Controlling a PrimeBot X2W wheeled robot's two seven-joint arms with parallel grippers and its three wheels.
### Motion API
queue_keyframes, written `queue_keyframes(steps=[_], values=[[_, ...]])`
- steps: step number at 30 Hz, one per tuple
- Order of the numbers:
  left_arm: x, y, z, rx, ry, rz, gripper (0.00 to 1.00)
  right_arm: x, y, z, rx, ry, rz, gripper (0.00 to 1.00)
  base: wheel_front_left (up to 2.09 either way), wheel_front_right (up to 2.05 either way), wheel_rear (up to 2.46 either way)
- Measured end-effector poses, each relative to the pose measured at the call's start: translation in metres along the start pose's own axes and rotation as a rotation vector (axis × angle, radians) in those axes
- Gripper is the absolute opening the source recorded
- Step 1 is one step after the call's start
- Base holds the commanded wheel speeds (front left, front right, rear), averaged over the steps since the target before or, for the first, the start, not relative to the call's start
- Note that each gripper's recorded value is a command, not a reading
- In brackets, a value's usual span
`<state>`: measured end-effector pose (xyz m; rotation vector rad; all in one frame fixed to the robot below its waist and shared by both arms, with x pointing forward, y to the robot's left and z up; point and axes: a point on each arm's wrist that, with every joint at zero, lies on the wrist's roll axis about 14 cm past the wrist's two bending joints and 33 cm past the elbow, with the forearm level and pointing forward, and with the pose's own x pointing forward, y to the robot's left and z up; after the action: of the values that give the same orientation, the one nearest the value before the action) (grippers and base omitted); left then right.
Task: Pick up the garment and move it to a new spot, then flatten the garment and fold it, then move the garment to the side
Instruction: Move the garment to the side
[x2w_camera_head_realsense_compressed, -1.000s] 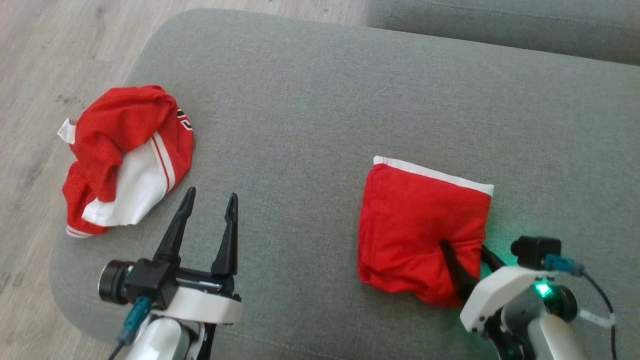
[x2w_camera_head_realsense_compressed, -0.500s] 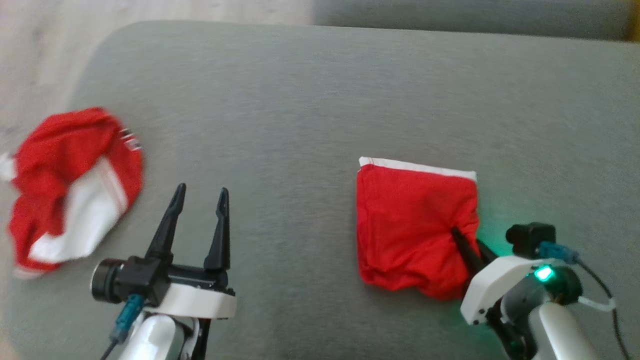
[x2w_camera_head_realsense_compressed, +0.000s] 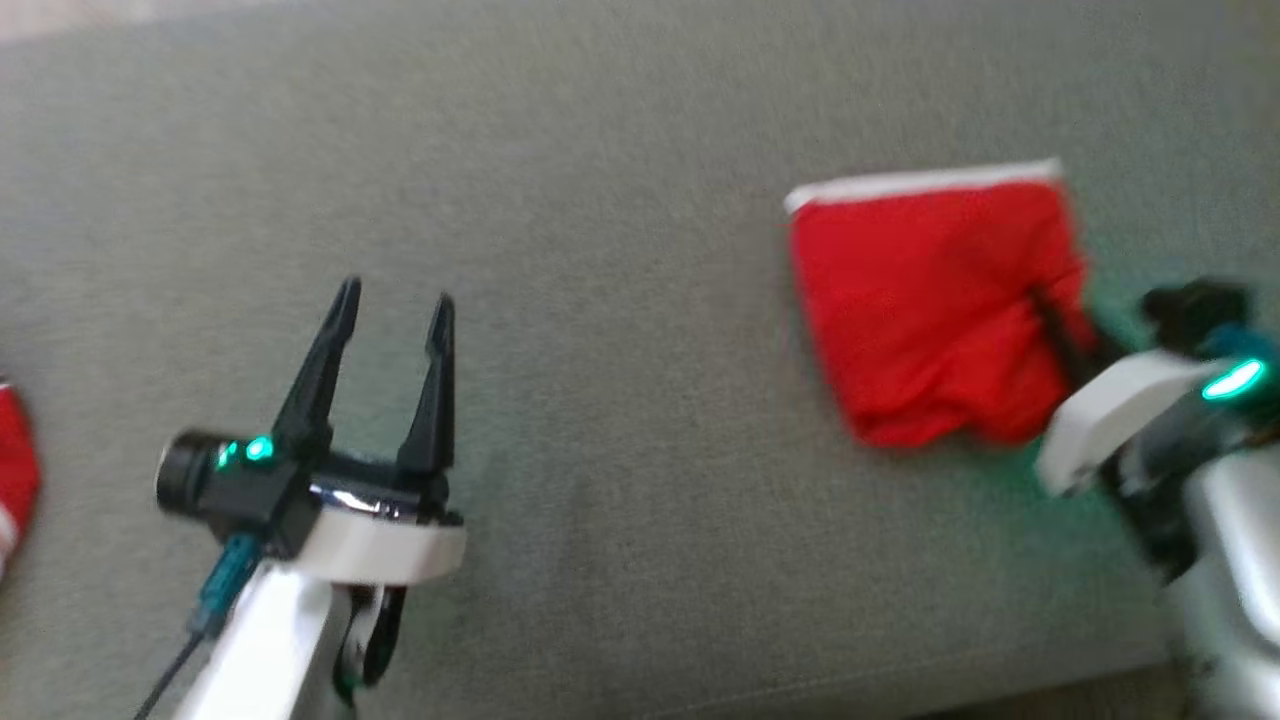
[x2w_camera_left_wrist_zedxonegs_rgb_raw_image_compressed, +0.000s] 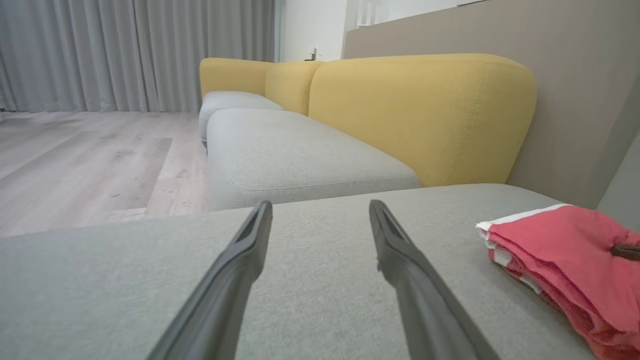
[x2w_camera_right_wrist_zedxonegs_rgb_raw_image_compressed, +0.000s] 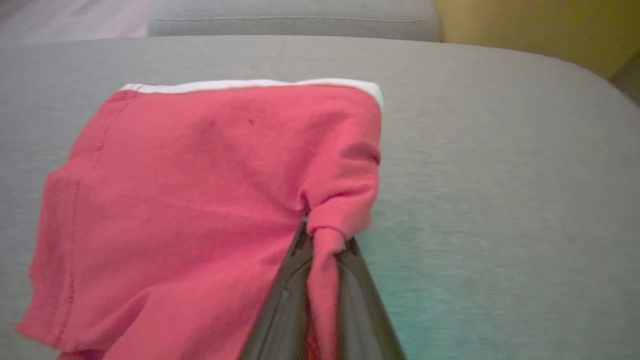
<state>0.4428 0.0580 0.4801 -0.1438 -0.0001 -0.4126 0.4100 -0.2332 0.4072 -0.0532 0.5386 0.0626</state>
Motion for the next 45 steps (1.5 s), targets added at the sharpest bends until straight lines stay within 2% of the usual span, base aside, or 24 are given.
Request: queue_keyframes(steps=[7,13,19,20,21,22,24,30,34,38,45], values=[[0.032,-0.017,-0.023,-0.020,0.030,-0.107,1.00,0.003,-0.113,-0.001,-0.097,0.089,-0.252,0.00,0.00,0.00,0.00],[0.044,-0.011,-0.031,-0.019,0.031,-0.125,1.00,0.009,-0.166,-0.008,-0.176,0.185,-0.384,0.00,0.00,0.00,0.00],[0.049,0.000,-0.038,-0.009,0.037,-0.122,1.00,0.025,-0.202,0.014,-0.238,0.171,-0.495,0.00,0.00,0.00,0.00],[0.049,0.002,-0.040,-0.008,0.039,-0.116,1.00,0.028,-0.205,0.017,-0.247,0.165,-0.508,0.22,0.00,0.00,0.00],[0.049,0.004,-0.041,-0.008,0.040,-0.111,1.00,0.029,-0.209,0.019,-0.250,0.163,-0.525,0.67,0.00,0.00,0.00],[0.048,0.006,-0.043,-0.008,0.046,-0.106,1.00,0.029,-0.213,0.021,-0.254,0.155,-0.543,1.00,0.00,0.00,0.00],[0.047,0.008,-0.046,-0.007,0.054,-0.099,1.00,0.027,-0.219,0.022,-0.245,0.152,-0.577,1.00,0.00,0.00,0.00],[0.044,0.010,-0.043,0.003,0.053,-0.091,1.00,0.021,-0.217,0.020,-0.195,0.110,-0.614,1.00,0.00,0.00,0.00],[0.040,0.012,-0.035,0.019,0.039,-0.073,1.00,0.017,-0.199,0.034,-0.147,-0.011,-0.592,1.00,0.00,0.00,0.00],[0.025,0.022,-0.031,0.023,0.053,-0.016,1.00,0.011,-0.155,0.032,-0.105,-0.099,-0.506,1.00,0.00,0.00,0.00],[-0.009,0.040,-0.026,0.036,0.081,0.092,1.00,-0.004,-0.058,0.038,-0.035,-0.223,-0.301,1.00,0.00,0.00,0.00]])
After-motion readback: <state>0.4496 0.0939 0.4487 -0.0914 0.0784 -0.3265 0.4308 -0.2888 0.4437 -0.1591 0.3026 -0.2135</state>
